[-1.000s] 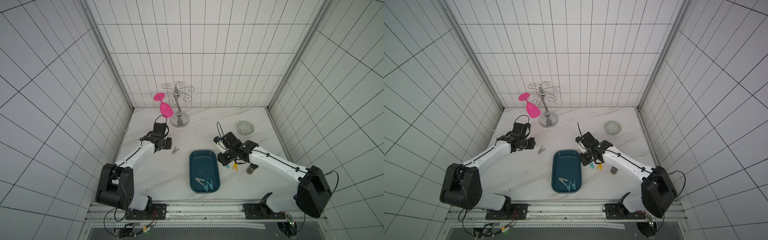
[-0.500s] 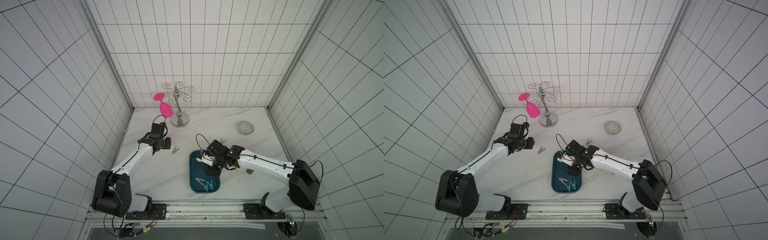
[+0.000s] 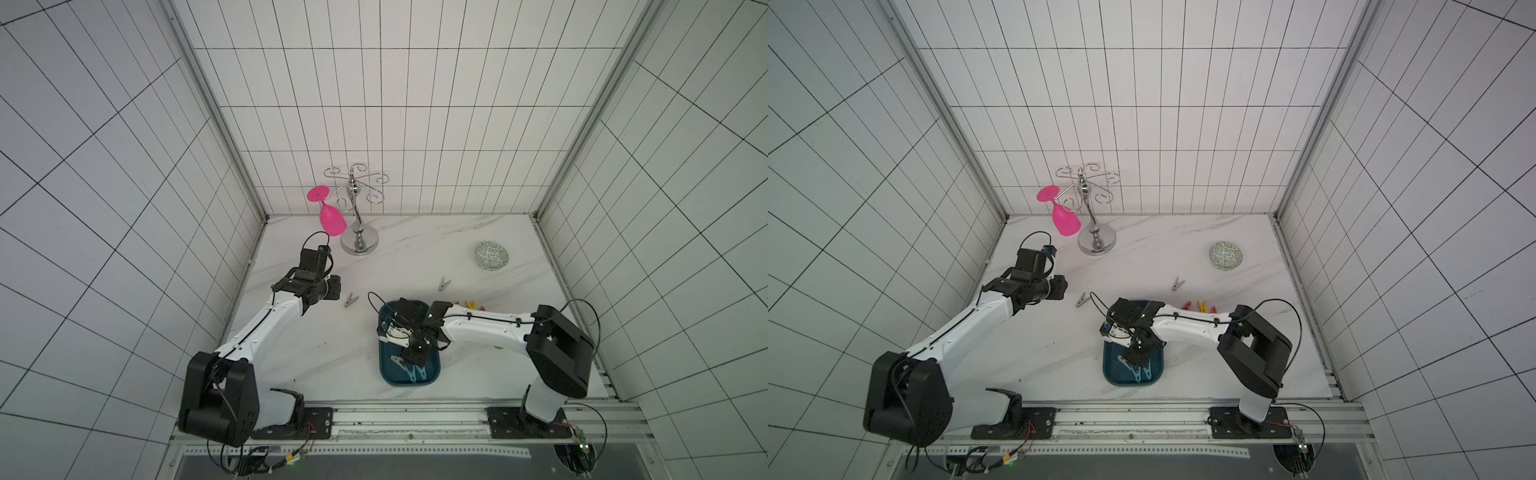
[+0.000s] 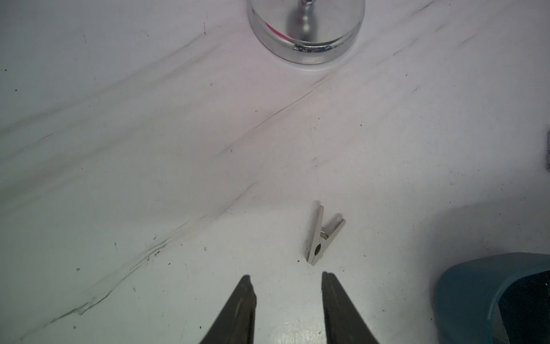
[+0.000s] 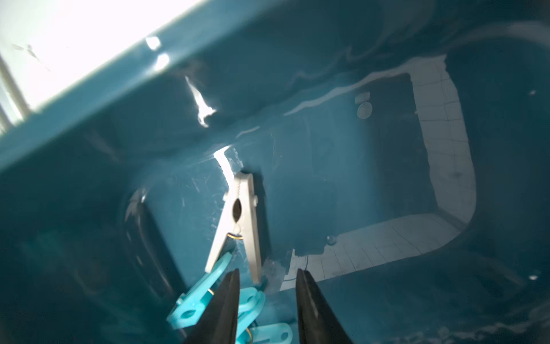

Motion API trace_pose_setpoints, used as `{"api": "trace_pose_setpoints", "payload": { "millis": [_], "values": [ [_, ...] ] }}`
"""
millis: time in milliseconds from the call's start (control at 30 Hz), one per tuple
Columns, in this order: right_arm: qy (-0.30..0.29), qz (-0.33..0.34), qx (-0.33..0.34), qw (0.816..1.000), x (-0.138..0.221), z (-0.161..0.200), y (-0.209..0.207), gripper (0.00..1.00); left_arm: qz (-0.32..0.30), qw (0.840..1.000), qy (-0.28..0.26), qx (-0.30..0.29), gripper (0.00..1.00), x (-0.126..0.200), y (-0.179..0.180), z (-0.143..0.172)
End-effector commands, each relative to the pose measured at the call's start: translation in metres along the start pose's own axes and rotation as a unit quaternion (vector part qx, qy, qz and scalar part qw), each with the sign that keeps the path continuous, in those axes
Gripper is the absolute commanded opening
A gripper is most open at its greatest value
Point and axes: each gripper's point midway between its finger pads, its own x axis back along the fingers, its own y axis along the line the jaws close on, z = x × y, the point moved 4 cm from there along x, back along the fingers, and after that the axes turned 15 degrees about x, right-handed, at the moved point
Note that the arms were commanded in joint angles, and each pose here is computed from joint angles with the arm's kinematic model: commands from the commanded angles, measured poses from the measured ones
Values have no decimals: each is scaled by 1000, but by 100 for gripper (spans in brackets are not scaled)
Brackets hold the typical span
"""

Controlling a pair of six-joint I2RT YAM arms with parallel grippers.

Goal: Take the clothespins out of the storage box
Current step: Pick up the clothespin from the storage box.

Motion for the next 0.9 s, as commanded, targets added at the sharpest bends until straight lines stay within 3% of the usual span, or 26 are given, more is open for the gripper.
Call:
{"api": "trace_pose_setpoints", "payload": {
  "millis": [0, 300, 500, 867],
  "values": [
    [-2, 15, -3, 1000, 0, -11, -5, 36, 2, 1000, -16, -2, 39, 4, 1, -4],
    [2, 5, -3, 1000, -12, -14, -3, 27, 1, 1000, -18, 1, 39, 4, 3, -4],
    [-1, 5, -3, 1000, -10, -14, -2, 10, 2, 1000, -21, 3, 39, 4, 5, -2],
    [-41, 29, -24, 998, 25, -14, -8, 7, 6, 1000, -23, 4, 39, 4, 5, -1]
  ]
}}
